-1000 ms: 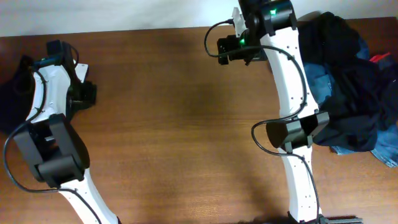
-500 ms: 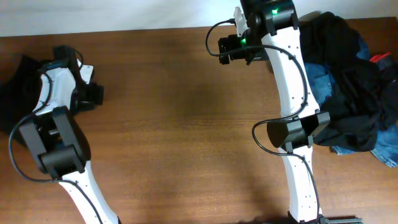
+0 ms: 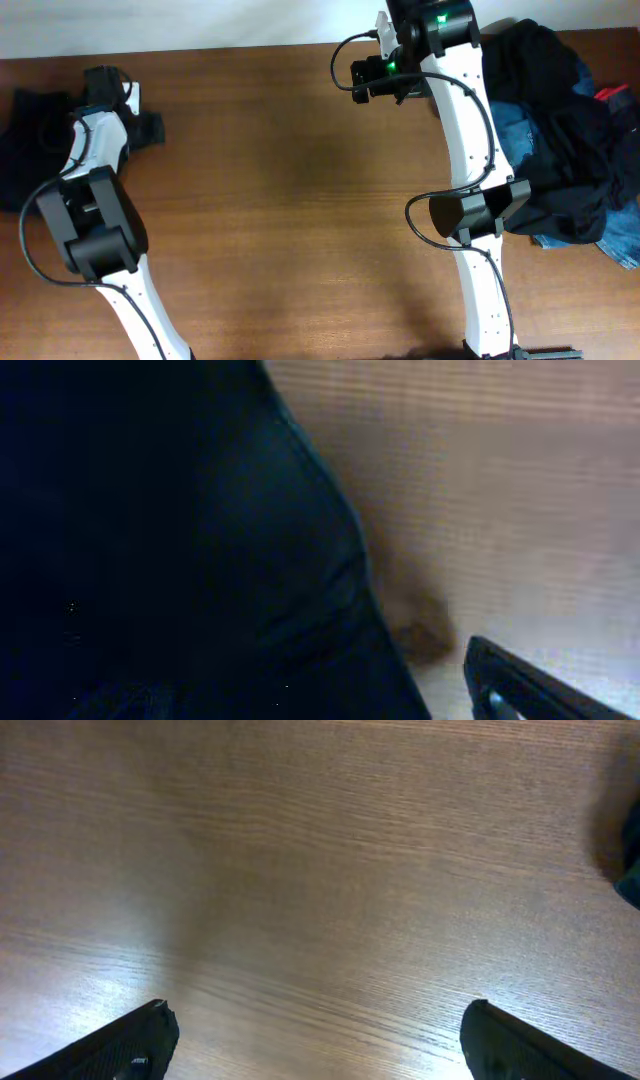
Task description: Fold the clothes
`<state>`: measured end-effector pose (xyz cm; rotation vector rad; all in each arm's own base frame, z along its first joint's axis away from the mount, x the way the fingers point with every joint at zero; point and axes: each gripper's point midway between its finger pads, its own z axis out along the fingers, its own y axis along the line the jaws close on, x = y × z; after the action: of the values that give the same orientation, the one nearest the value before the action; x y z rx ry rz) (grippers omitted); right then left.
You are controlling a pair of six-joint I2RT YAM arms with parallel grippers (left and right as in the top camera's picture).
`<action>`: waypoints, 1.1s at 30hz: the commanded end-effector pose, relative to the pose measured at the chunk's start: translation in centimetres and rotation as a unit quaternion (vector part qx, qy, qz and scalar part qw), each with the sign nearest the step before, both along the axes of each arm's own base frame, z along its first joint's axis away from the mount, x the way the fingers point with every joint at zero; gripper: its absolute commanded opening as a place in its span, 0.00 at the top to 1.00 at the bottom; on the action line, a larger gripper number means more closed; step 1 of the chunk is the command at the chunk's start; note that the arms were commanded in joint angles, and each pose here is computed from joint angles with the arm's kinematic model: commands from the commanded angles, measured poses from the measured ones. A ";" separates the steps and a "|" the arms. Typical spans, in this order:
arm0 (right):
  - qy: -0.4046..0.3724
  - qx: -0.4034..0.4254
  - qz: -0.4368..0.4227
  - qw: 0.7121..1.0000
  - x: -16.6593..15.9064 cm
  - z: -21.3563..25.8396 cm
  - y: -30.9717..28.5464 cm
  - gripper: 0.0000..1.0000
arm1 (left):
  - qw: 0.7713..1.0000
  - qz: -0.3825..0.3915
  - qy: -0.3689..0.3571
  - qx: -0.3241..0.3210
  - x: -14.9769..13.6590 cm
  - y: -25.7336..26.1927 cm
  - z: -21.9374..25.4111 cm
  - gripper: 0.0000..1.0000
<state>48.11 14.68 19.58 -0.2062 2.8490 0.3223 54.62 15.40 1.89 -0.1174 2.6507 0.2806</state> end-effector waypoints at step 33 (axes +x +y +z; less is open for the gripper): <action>-0.022 0.007 0.002 1.000 -0.4 2.2 -0.2 0.00 | 0.988 -0.006 -0.141 -0.066 -3.1 -6.1 22.3 0.01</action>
<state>48.11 14.69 19.58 -0.2058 2.8490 0.3229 52.27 12.25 20.75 -0.2201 2.4288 0.1818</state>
